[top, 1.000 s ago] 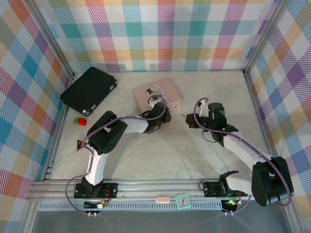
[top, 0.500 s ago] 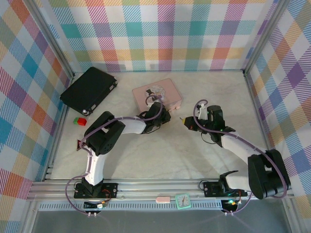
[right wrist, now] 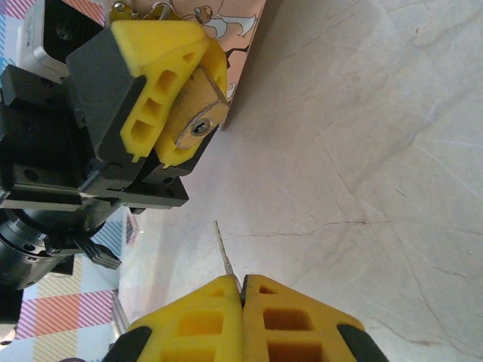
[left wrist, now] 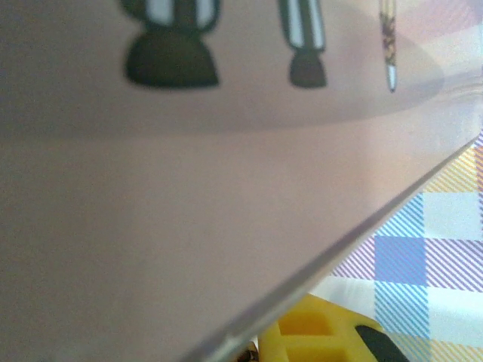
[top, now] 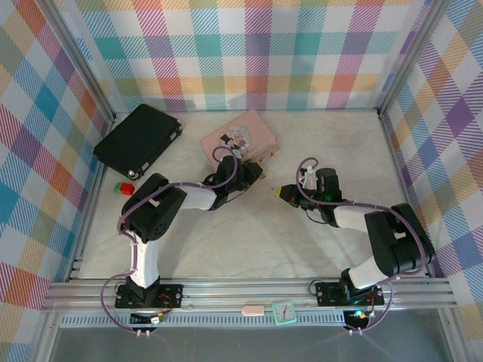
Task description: Unlock the padlock with the key
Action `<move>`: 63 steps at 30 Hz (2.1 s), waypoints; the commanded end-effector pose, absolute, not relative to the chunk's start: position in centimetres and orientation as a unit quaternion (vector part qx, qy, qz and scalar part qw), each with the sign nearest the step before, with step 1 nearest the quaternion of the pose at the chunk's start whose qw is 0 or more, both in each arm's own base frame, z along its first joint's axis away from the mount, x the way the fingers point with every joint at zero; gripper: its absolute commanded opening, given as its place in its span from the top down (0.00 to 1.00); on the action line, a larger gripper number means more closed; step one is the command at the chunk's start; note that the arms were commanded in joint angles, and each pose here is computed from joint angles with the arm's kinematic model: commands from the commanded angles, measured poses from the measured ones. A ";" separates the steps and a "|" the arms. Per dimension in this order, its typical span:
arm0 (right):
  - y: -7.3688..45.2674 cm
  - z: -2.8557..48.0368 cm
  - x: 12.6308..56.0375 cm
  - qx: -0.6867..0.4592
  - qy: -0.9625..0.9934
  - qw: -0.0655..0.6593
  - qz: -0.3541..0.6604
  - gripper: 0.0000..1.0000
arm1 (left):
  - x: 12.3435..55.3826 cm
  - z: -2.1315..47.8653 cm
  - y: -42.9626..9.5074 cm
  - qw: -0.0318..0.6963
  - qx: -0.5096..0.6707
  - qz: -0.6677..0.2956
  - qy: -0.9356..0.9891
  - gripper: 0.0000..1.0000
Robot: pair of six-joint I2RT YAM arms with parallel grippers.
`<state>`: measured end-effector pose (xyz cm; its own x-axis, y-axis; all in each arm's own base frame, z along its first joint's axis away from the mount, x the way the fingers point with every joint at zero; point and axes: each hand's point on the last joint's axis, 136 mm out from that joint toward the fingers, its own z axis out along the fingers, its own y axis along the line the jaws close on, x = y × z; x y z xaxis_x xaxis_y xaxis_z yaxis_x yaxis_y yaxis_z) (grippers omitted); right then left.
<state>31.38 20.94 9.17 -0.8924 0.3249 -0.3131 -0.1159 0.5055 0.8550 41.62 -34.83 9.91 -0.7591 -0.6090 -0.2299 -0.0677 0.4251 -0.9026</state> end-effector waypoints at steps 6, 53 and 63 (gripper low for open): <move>22.2 11.7 33.3 0.040 0.806 0.242 0.538 1.00 | 40.6 13.8 -36.1 0.247 -0.211 -0.572 0.753 1.00; 23.6 12.4 35.7 0.038 0.781 0.239 0.575 1.00 | 40.2 14.5 -36.7 0.238 -0.205 -0.589 0.744 1.00; 23.7 12.8 36.7 0.048 0.779 0.235 0.579 1.00 | 38.7 15.7 -37.2 0.221 -0.188 -0.613 0.735 1.00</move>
<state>34.91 23.55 10.87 -0.9100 0.3229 -0.2601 -0.1429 0.3445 0.9278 41.07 -34.97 11.69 -0.7626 -0.6327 -0.1347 -0.0732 0.2913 -0.9538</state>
